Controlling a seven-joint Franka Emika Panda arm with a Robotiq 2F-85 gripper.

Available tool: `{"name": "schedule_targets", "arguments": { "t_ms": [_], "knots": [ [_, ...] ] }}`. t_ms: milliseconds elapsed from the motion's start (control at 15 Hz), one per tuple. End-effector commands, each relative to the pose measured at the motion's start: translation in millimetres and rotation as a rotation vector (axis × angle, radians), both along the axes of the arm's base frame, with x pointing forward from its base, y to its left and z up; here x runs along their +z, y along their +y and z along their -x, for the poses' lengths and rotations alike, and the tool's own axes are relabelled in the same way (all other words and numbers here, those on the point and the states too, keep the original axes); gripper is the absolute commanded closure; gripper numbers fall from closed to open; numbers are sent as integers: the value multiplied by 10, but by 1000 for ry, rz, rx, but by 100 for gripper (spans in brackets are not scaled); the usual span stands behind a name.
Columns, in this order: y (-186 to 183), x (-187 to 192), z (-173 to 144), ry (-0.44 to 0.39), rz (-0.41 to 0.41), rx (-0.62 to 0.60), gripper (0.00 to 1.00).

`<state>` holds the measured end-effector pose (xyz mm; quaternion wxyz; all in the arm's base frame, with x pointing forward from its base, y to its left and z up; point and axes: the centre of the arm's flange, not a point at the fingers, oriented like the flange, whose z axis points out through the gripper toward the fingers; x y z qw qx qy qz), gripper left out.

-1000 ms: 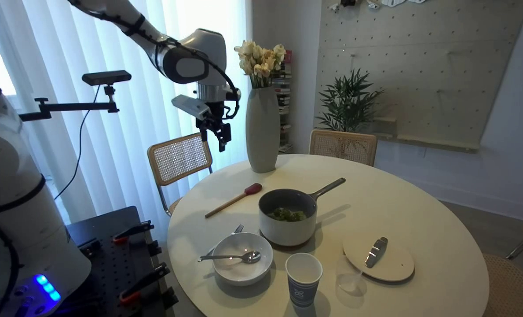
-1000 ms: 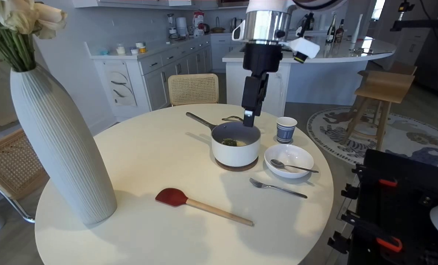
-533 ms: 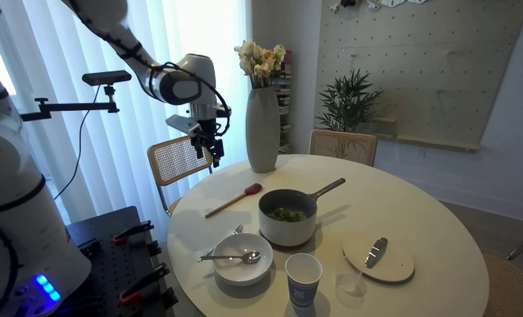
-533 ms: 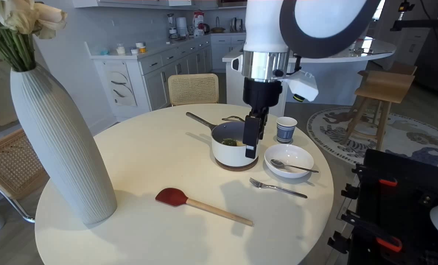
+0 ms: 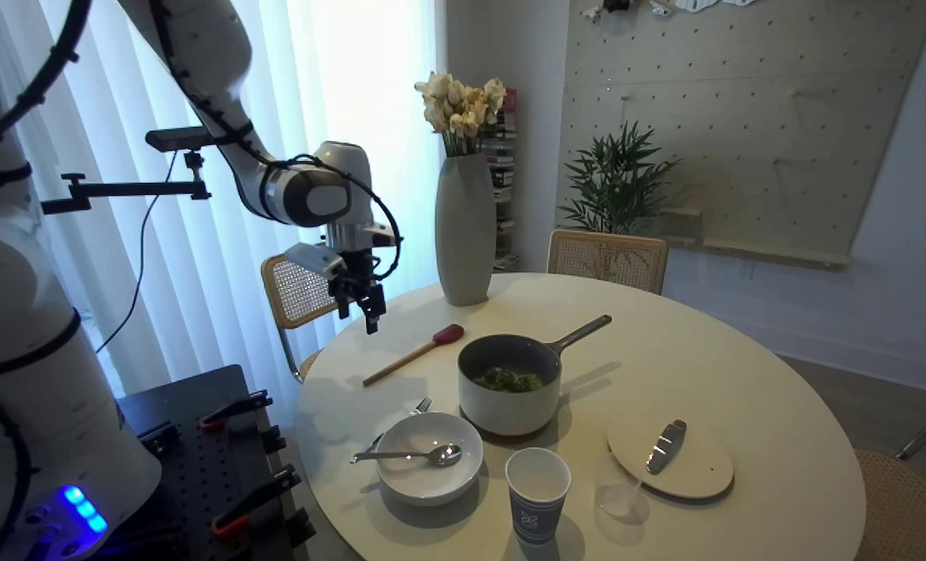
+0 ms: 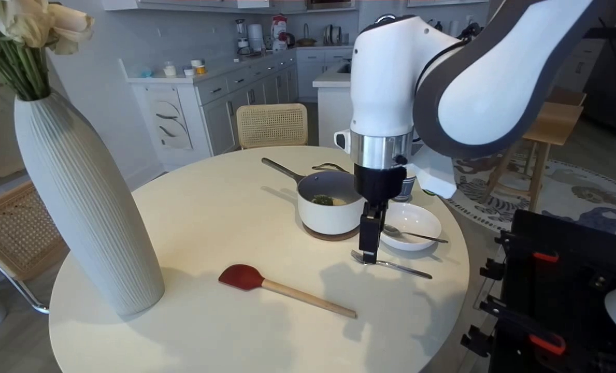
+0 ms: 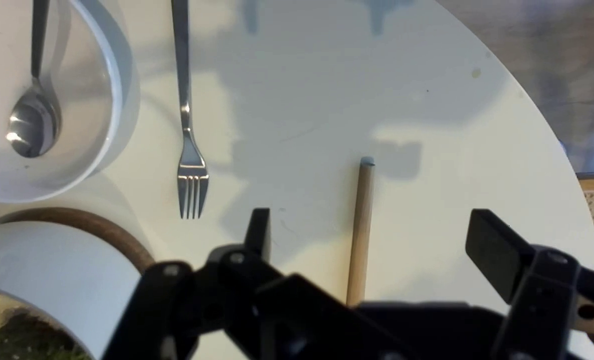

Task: Pick the spatula on the table and put it in the pot

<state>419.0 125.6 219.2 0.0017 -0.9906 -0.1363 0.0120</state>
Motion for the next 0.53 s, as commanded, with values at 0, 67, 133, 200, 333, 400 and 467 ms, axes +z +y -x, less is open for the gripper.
{"name": "schedule_targets", "arguments": {
  "t_ms": [0,67,133,200,333,400,467],
  "knots": [
    [147,-258,65,-20,15,24,0],
    [189,-331,76,-24,11,36,0],
    [225,-394,84,-27,9,44,0],
    [269,-470,89,-35,11,52,0],
    [334,-605,82,-39,7,65,0],
    [359,-669,78,-40,7,67,0],
    [376,-733,67,-40,5,72,0]
  ]
}}
